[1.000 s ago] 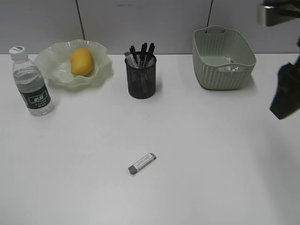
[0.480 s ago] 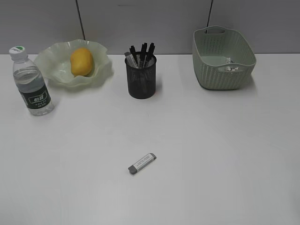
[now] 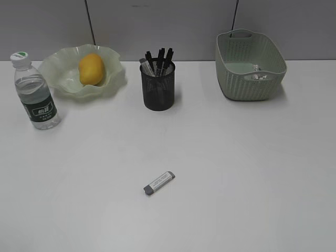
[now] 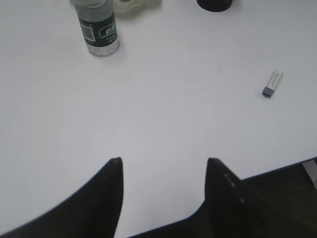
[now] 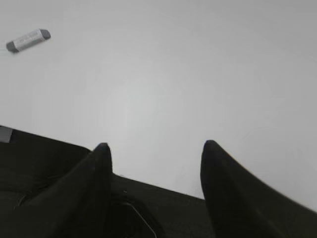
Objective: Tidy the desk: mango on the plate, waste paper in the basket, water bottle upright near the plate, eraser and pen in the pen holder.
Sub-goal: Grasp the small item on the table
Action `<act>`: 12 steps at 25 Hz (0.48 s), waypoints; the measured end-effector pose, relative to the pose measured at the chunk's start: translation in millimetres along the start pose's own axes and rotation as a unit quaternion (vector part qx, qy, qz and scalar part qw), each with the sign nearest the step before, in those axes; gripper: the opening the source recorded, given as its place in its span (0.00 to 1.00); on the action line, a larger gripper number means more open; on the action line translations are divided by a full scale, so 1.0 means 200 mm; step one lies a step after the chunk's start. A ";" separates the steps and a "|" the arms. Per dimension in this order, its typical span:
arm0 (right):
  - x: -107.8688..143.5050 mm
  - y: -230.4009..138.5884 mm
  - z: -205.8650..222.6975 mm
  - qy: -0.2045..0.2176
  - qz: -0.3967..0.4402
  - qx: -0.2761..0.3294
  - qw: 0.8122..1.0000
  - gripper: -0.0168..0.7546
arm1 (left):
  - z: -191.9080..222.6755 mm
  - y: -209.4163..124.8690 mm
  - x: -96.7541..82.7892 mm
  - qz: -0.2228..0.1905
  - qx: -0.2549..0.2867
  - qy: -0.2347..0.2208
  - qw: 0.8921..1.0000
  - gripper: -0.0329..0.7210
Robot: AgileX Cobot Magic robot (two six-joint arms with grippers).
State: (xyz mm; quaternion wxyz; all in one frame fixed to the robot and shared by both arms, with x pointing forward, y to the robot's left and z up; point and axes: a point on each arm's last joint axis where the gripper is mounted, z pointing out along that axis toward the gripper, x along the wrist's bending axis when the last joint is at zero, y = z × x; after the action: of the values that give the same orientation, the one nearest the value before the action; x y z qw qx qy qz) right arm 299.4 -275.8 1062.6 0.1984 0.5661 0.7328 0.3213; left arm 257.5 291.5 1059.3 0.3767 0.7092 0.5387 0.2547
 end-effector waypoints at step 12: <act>0.00 -0.04 -0.09 0.003 -0.002 -0.069 0.998 0.61 | 0.14 0.38 -0.02 0.037 0.019 -0.024 0.999 0.62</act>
State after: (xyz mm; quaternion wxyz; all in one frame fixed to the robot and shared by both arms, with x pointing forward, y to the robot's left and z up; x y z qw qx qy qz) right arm 281.5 -281.1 1069.0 0.2351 0.5488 0.7107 0.3722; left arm 321.1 269.9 1104.6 0.3669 0.7414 0.5077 0.2409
